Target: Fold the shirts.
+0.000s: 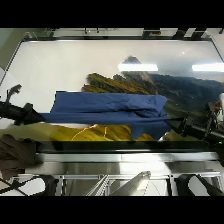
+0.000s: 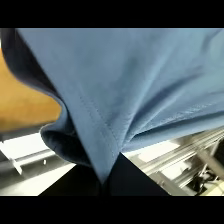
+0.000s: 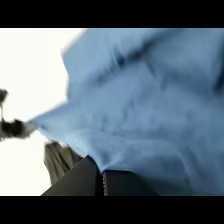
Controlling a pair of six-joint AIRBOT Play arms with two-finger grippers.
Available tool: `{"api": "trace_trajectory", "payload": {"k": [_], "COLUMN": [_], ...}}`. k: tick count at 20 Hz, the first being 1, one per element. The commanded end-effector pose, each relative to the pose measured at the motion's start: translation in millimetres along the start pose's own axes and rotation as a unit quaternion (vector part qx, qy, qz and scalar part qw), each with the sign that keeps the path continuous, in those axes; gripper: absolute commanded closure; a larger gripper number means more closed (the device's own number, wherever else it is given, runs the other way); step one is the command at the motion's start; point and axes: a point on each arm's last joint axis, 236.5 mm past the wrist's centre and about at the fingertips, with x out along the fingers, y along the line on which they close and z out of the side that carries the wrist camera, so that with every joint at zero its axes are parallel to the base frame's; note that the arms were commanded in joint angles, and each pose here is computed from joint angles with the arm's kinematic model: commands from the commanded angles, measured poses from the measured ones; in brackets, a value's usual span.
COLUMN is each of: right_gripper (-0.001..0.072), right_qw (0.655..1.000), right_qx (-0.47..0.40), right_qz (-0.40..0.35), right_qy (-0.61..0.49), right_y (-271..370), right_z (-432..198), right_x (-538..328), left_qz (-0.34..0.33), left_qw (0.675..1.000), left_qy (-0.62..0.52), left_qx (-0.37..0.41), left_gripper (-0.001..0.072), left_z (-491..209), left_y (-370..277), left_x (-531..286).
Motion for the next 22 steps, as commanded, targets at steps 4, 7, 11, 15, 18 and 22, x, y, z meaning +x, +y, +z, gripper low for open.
{"api": "trace_trajectory", "payload": {"k": [4,7,11,15,18,22], "right_gripper": [0.0686,0.0686,0.0686,0.0686,0.0686,0.0228], "right_qw": [0.996,0.995,0.993,0.993,0.991,0.992], "right_qx": [-0.034,-0.070,-0.084,-0.068,-0.077,-0.087], "right_qz": [0.009,-0.035,-0.067,-0.091,-0.106,-0.091], "right_qy": [-0.088,-0.070,-0.039,-0.025,-0.011,0.006], "right_y": [-14,-30,-56,-84,-92,-81], "right_z": [83,112,127,123,117,112], "right_x": [29,62,92,102,102,101], "left_qz": [-0.015,-0.002,-0.003,-0.010,-0.013,-0.021], "left_qw": [0.999,0.999,0.999,0.999,0.998,0.996], "left_qy": [0.002,-0.007,0.010,0.047,0.055,0.090], "left_qx": [0.037,0.049,0.033,0.017,0.009,0.001], "left_gripper": [0.0685,0.0685,0.0686,0.0689,0.0689,0.0334], "left_z": [67,111,145,154,154,140], "left_y": [-21,-20,-5,8,14,6], "left_x": [13,33,60,83,93,83]}}
